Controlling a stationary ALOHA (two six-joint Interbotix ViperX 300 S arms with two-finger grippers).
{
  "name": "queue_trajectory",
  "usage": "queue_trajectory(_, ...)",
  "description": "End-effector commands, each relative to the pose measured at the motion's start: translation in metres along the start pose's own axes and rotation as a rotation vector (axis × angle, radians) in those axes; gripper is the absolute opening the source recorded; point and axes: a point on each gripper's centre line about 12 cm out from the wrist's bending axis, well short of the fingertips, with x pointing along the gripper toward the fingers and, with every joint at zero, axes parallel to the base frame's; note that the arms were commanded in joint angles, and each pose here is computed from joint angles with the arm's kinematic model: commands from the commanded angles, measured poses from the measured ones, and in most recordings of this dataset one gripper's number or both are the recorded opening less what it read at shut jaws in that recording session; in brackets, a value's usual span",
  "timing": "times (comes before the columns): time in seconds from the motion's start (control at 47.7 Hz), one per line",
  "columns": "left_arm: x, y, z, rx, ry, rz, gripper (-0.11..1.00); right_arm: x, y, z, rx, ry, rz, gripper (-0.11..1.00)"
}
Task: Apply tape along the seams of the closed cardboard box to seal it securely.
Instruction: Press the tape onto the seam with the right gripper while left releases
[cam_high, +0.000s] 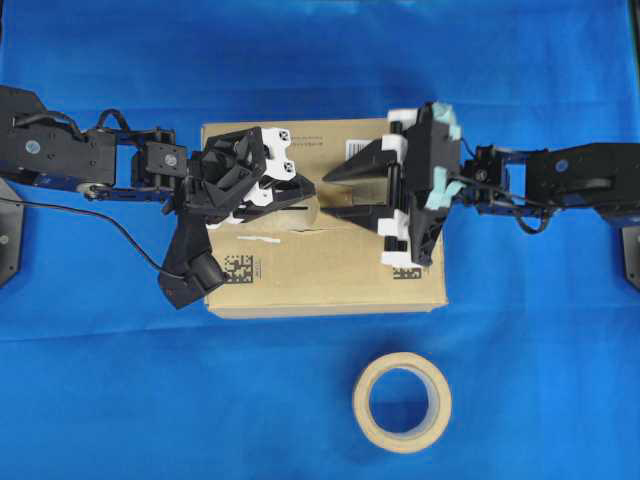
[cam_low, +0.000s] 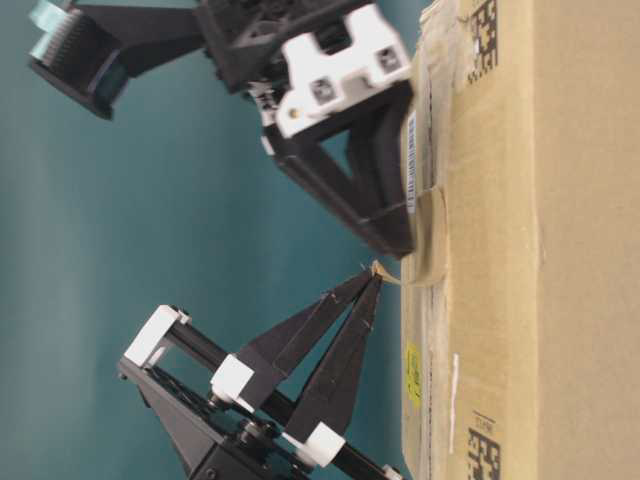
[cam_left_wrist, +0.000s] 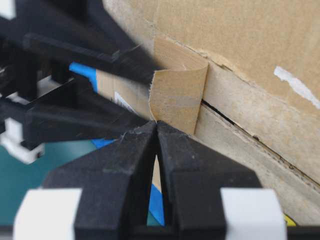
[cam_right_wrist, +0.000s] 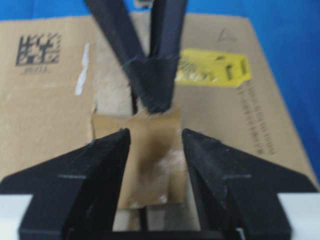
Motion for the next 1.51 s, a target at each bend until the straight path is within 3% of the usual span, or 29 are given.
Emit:
queue_trajectory(0.0,-0.006,0.015,0.001,-0.002,-0.003,0.047,0.02,0.001,0.003,0.008,0.002,-0.024,0.007,0.49)
queue_trajectory(0.65,-0.005,0.015,0.000,-0.004,0.001,0.035,0.02,0.009,0.000,-0.010,0.000,0.047,-0.003,0.44)
queue_trajectory(0.839,-0.005,0.012,-0.001,0.042,0.003,-0.004,0.03,0.009,0.000,-0.011,-0.001,0.055,-0.004,0.44)
queue_trajectory(0.923,-0.004,0.013,0.000,0.064,0.003,-0.014,0.13,0.009,0.000,-0.011,0.000,0.055,-0.004,0.44)
queue_trajectory(1.112,-0.003,0.016,0.000,0.094,0.003,-0.008,0.61,0.009,0.000,-0.011,0.002,0.055,-0.004,0.44)
queue_trajectory(1.154,-0.003,0.016,0.000,0.094,0.003,-0.009,0.67,0.009,0.000,-0.011,0.000,0.057,-0.004,0.44)
queue_trajectory(1.238,-0.003,0.019,0.000,0.096,0.002,-0.017,0.65,0.009,0.000,-0.011,0.000,0.055,-0.004,0.44)
queue_trajectory(1.489,-0.006,0.024,0.001,0.099,0.004,-0.167,0.62,0.009,0.000,-0.013,-0.003,0.061,-0.004,0.44)
